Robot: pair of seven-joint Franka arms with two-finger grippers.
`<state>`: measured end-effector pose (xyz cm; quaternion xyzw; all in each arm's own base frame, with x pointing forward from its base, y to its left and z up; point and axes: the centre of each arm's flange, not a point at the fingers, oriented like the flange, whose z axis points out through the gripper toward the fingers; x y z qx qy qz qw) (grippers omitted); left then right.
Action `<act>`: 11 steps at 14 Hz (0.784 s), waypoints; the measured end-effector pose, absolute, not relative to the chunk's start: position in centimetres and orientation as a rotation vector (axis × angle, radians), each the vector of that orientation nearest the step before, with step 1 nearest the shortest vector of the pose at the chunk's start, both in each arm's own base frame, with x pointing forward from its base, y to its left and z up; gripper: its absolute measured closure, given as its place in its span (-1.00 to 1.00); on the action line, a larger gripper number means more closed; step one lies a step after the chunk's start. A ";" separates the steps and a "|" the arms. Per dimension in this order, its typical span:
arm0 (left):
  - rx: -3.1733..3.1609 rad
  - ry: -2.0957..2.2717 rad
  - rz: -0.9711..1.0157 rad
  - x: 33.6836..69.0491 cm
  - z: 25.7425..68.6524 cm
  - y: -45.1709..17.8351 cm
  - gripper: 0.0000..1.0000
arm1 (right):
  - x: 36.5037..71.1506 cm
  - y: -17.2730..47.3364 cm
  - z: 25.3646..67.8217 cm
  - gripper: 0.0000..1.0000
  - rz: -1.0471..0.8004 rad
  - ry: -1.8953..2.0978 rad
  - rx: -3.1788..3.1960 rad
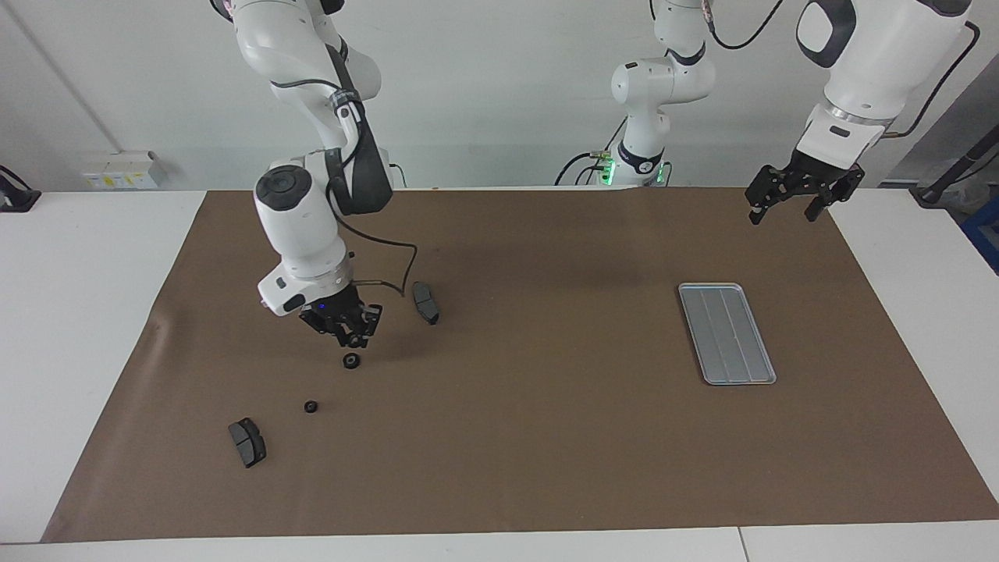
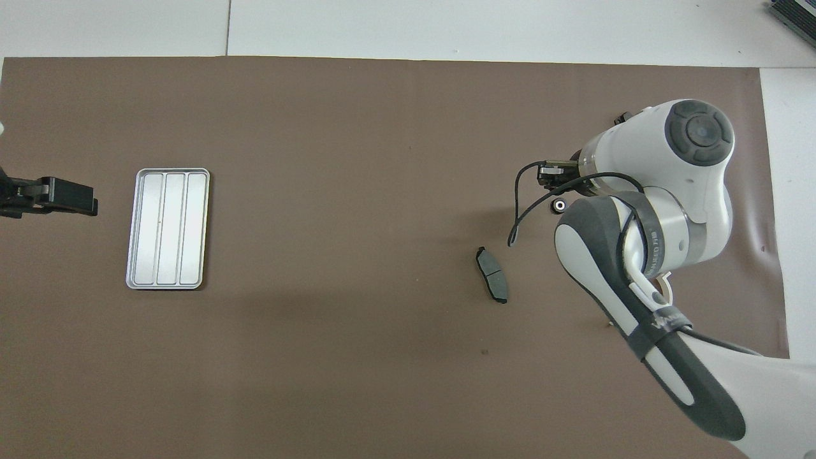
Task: Pick bearing gear from pile to tray
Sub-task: 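Carry the gear to the table centre and release it with the right gripper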
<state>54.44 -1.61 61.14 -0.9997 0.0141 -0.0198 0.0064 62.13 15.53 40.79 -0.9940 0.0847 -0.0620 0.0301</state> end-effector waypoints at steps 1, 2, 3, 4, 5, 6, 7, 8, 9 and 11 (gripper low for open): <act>-3.128 0.044 -0.059 54.4 61.1 -1.6 -1.00 | 61.6 18.1 41.0 0.30 -0.202 0.303 -3.048; -3.128 0.044 -0.052 54.4 61.1 -1.6 -1.00 | 61.0 20.5 41.0 0.30 -0.213 0.332 -3.031; -3.128 0.044 -0.040 54.3 61.0 -1.6 -1.00 | 60.3 23.1 41.0 0.30 -0.227 0.355 -3.013; -3.128 0.045 -0.030 54.2 61.0 -1.6 -1.00 | 59.5 25.5 41.0 0.30 -0.237 0.377 -2.994; -3.128 0.045 -0.023 54.2 60.9 -1.6 -1.00 | 58.6 28.3 40.7 0.30 -0.250 0.398 -2.969; -3.128 0.044 -0.022 54.2 60.9 -1.6 -1.00 | 58.0 30.4 40.2 0.30 -0.260 0.415 -2.947; -3.128 0.044 -0.021 54.1 60.9 -1.6 -1.00 | 57.3 32.2 39.5 0.30 -0.262 0.426 -2.932; -3.128 0.044 -0.021 54.1 61.0 -1.6 -1.00 | 56.8 33.7 38.6 0.30 -0.256 0.435 -2.924; -3.128 0.044 -0.023 54.1 61.0 -1.6 -1.00 | 56.3 34.9 37.5 0.30 -0.249 0.447 -2.916; -3.128 0.041 -0.027 54.0 61.2 -1.5 -1.00 | 55.3 37.4 34.6 0.30 -0.231 0.460 -2.915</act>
